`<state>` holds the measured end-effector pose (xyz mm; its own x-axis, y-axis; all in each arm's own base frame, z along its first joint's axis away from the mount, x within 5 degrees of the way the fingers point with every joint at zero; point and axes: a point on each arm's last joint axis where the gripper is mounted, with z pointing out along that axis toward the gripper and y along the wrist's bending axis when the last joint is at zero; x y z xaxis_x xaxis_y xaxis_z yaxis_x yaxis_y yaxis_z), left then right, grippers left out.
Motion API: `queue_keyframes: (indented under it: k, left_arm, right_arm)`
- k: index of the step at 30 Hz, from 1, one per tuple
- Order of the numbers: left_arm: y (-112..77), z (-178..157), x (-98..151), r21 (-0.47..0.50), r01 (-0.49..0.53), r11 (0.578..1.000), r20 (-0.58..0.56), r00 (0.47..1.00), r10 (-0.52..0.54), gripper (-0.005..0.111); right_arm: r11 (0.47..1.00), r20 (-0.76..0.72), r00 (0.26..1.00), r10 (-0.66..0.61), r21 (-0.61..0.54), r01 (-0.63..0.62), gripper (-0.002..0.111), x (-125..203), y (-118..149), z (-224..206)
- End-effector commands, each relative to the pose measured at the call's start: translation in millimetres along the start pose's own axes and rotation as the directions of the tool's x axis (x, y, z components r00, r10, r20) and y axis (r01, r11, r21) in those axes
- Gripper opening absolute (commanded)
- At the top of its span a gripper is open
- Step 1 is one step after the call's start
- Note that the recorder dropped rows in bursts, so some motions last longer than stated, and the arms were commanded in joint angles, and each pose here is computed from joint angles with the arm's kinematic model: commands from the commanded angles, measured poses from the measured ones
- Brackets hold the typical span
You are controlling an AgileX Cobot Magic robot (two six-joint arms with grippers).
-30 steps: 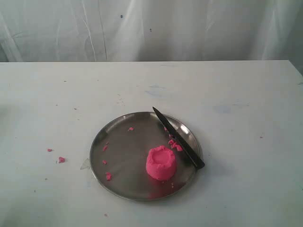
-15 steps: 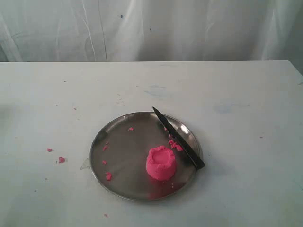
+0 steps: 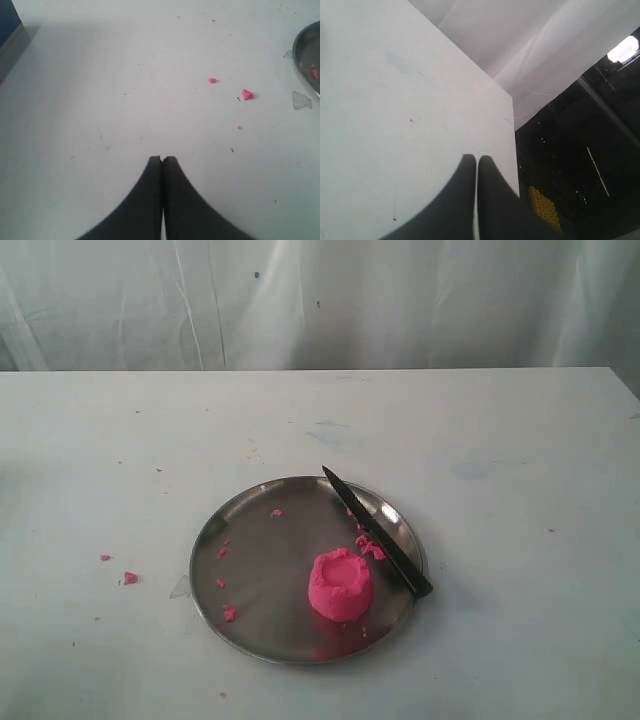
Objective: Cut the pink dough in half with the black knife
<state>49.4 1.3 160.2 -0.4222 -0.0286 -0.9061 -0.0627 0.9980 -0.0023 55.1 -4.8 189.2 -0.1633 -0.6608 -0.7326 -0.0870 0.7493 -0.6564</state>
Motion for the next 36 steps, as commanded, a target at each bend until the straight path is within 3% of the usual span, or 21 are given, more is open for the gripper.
queue_keyframes:
  k: [1, 4, 8, 14, 18, 20, 23, 27, 30, 32, 36]
  left_arm:
    - [-0.2, 0, 0, 0.000, 0.013, 1.000, 0.002, 1.000, -0.013, 0.000]
    - [-0.2, 0, 0, 0.000, 0.013, 1.000, 0.002, 1.000, -0.013, 0.000]
    - [-0.2, 0, 0, 0.000, 0.013, 1.000, 0.002, 1.000, -0.013, 0.000]
    - [-0.2, 0, 0, 0.000, 0.013, 1.000, 0.002, 1.000, -0.013, 0.000]
    - [-0.2, 0, 0, 0.000, 0.013, 1.000, 0.002, 1.000, -0.013, 0.000]
    - [-0.2, 0, 0, 0.000, 0.013, 1.000, 0.002, 1.000, -0.013, 0.000]
    - [-0.2, 0, 0, 0.000, 0.013, 1.000, 0.002, 1.000, -0.013, 0.000]
    - [-0.2, 0, 0, 0.000, 0.013, 1.000, 0.002, 1.000, -0.013, 0.000]
    - [-0.2, 0, 0, 0.000, 0.013, 1.000, 0.001, 1.000, -0.013, 0.000]
    - [-0.2, 0, 0, 0.000, 0.013, 1.000, 0.001, 1.000, -0.013, 0.000]
    - [-0.2, 0, 0, 0.000, 0.013, 1.000, 0.001, 1.000, -0.013, 0.000]
  right_arm:
    - [0.998, 0.091, 0.995, -0.032, 0.047, 0.028, 0.001, -8, -4, -1]
    - [0.993, 0.223, 0.974, -0.042, 0.118, 0.016, 0.001, -20, -10, -3]
    - [0.971, 0.443, 0.893, -0.078, 0.235, -0.032, 0.001, -40, -20, -12]
    - [0.940, 0.616, 0.776, -0.137, 0.329, -0.095, 0.001, -56, -28, -26]
    - [0.917, 0.772, 0.622, -0.126, 0.330, -0.223, 0.001, -68, -34, -42]
    - [0.911, 0.895, 0.445, -0.017, 0.198, -0.363, 0.001, -74, -38, -55]
    - [0.864, 0.977, 0.001, 0.212, -0.188, -0.466, 0.001, -80, -41, -82]
    - [0.706, 0.855, -0.256, 0.451, -0.517, -0.484, 0.001, -82, -56, -91]
    - [0.612, 0.751, -0.412, 0.516, -0.660, -0.436, 0.001, -90, -71, -104]
    - [0.647, 0.773, -0.428, 0.468, -0.630, -0.430, 0.001, -98, -79, -114]
    - [0.803, 0.936, -0.319, 0.147, -0.301, -0.514, 0.001, -114, -92, -138]
